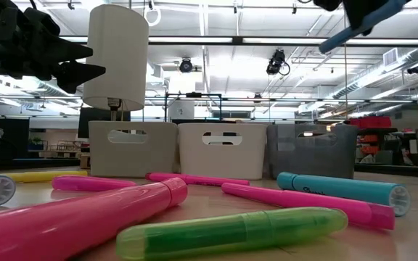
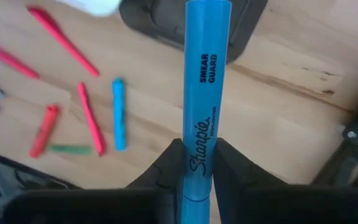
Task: Pick & Place Markers
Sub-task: Put the top blue marker pen into the black bin
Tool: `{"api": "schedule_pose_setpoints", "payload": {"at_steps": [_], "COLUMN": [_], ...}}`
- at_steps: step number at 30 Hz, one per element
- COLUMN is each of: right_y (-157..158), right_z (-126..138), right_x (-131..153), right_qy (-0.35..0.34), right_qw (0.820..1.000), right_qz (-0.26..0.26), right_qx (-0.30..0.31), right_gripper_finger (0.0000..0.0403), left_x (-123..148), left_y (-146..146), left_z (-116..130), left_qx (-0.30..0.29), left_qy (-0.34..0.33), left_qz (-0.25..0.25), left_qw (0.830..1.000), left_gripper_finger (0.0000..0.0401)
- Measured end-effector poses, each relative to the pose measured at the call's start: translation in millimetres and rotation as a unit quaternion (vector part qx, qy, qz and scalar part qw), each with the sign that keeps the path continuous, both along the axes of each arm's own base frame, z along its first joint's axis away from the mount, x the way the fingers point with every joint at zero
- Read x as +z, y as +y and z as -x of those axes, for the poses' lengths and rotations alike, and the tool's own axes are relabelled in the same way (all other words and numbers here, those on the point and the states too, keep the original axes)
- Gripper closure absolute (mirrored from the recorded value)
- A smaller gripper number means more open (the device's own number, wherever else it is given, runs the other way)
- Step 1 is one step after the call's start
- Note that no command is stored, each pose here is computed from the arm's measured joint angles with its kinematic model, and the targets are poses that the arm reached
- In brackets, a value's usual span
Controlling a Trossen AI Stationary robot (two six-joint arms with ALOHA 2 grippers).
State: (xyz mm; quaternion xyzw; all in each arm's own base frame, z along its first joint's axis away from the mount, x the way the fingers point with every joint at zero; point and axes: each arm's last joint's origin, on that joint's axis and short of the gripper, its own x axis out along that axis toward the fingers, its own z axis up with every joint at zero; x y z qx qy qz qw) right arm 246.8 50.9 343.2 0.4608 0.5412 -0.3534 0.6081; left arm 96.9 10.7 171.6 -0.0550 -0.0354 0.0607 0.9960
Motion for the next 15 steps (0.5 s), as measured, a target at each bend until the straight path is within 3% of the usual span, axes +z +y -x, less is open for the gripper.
{"api": "schedule_pose_setpoints", "payload": {"at_steps": [15], "right_y": [-62], "right_z": [-15], "right_x": [-6], "right_qy": [-0.004], "right_qw": [0.996], "right_qz": [0.001], "right_qx": [-0.094], "right_gripper_finger": [0.0346], "left_x": [0], "left_y": [0], "left_z": [0], "left_qx": [0.0], "left_qy": [0.0], "left_qz": [0.0], "left_qw": [1.0], "left_gripper_finger": [0.0098]}}
